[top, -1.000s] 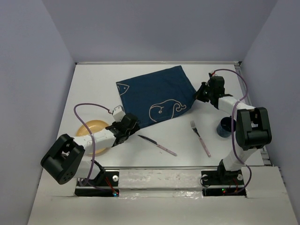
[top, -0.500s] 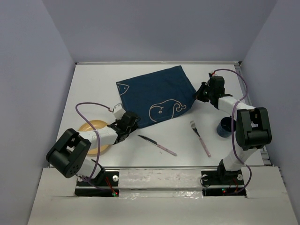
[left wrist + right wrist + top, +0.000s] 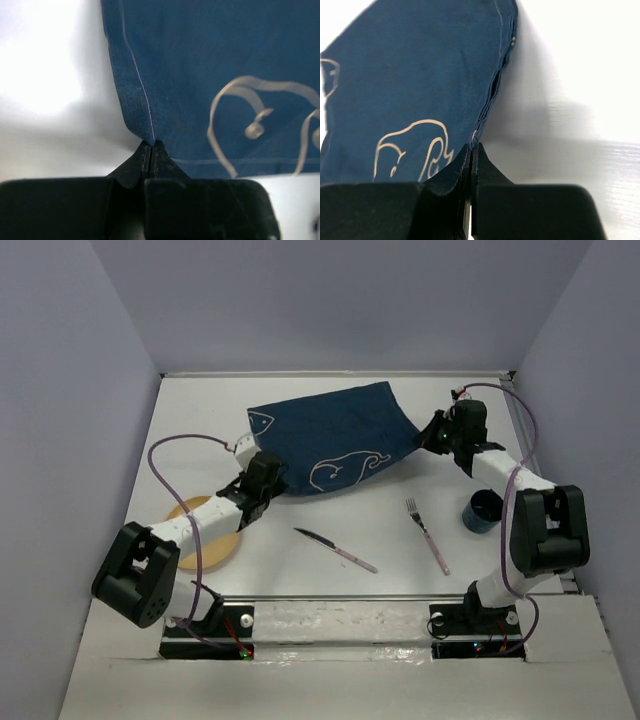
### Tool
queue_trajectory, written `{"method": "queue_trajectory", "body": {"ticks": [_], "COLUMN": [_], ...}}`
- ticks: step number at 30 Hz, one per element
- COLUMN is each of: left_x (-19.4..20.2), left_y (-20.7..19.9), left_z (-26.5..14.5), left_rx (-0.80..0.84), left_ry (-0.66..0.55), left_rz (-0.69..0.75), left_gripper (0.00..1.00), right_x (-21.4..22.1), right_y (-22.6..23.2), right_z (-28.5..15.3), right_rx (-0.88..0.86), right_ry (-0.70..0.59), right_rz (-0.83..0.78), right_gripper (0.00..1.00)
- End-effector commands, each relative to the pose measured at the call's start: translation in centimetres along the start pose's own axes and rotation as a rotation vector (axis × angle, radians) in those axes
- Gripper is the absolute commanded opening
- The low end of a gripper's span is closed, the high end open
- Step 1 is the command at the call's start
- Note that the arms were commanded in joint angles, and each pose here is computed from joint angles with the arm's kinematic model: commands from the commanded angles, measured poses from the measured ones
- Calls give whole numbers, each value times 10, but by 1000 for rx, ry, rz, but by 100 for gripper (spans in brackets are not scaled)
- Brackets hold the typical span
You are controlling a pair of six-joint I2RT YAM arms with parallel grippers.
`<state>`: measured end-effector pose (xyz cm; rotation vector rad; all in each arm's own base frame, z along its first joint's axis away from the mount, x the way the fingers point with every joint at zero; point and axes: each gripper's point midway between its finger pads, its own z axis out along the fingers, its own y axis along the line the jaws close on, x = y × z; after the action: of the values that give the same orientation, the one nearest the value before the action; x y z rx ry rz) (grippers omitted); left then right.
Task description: Set the dinner table for one person
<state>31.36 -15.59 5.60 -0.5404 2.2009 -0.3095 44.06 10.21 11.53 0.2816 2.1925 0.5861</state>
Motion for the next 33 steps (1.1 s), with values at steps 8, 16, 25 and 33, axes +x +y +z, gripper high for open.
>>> {"method": "queue_trajectory", "body": {"ticks": [8, 16, 25, 33], "left_x": [-248, -299, -376, -376], "left_y": [-131, -156, -181, -189], "left_z": [-113, -138, -117, -113], "left_rx": [350, 431, 427, 464], "left_ry": [-524, -601, -619, -582], "left_rz": [-95, -106, -71, -47], "left_gripper": [0, 0, 0, 0], "right_x": [-127, -169, -240, -243], "right_y": [110, 138, 160, 156], "right_z": [-138, -169, -133, -133], "right_rx": [-246, -279, -256, -218], "right_ry": [-432, -523, -544, -538], "right_rz": [-115, -143, -174, -208], "right_gripper": [0, 0, 0, 0]}}
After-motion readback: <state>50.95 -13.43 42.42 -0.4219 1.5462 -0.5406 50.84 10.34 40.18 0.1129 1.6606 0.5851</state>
